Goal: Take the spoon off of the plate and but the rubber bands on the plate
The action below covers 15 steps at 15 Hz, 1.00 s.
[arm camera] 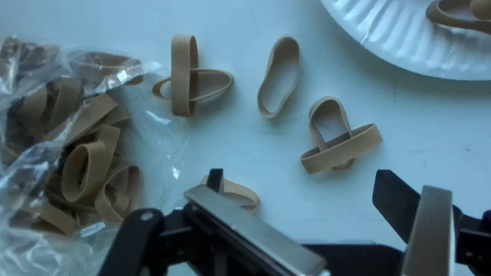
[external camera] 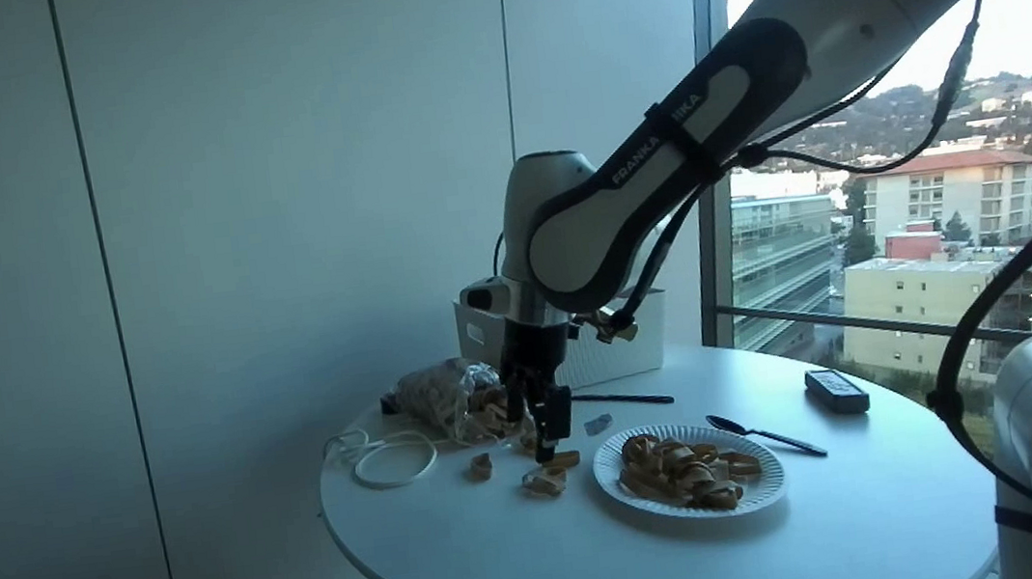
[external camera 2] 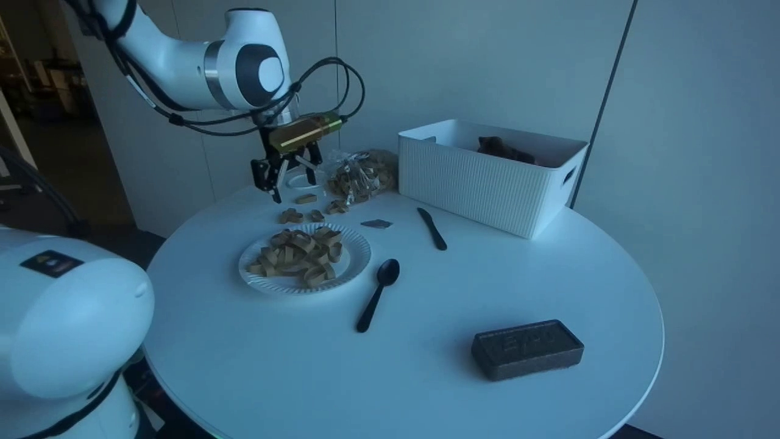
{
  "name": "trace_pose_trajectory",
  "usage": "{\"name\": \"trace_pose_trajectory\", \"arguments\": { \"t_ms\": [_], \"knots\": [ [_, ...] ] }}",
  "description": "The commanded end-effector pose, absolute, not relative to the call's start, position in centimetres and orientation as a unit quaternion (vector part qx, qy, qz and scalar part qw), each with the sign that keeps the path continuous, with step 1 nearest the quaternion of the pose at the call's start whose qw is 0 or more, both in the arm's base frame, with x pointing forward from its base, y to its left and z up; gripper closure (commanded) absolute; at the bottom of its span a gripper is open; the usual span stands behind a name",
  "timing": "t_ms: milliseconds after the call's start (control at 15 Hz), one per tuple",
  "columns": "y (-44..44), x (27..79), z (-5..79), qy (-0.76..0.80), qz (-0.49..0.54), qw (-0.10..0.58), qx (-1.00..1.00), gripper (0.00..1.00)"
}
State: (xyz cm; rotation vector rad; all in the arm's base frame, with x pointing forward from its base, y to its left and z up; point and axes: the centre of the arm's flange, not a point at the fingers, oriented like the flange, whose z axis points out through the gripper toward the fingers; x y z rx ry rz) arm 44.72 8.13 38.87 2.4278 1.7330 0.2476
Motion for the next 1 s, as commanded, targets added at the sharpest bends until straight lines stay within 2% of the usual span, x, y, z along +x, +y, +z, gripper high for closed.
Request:
{"name": "trace_pose_trajectory", "arguments": {
  "t_ms": [0, 467, 733, 800, 867, 933],
  "knots": [
    [8.4, 47.9, 37.8, 0.492, 0.081, 0.076, 0.864, 0.0],
    [7.6, 50.0, 34.6, 0.34, 0.043, 0.118, 0.932, 0.0],
    [7.3, 50.4, 33.8, 0.314, 0.014, 0.098, 0.944, 0.0],
    [7.3, 50.4, 33.8, 0.317, 0.011, 0.094, 0.944, 0.25],
    [7.4, 50.4, 33.8, 0.322, 0.009, 0.089, 0.943, 0.26],
    [7.6, 50.3, 33.8, 0.324, 0.008, 0.088, 0.942, 0.32]
  ]
}}
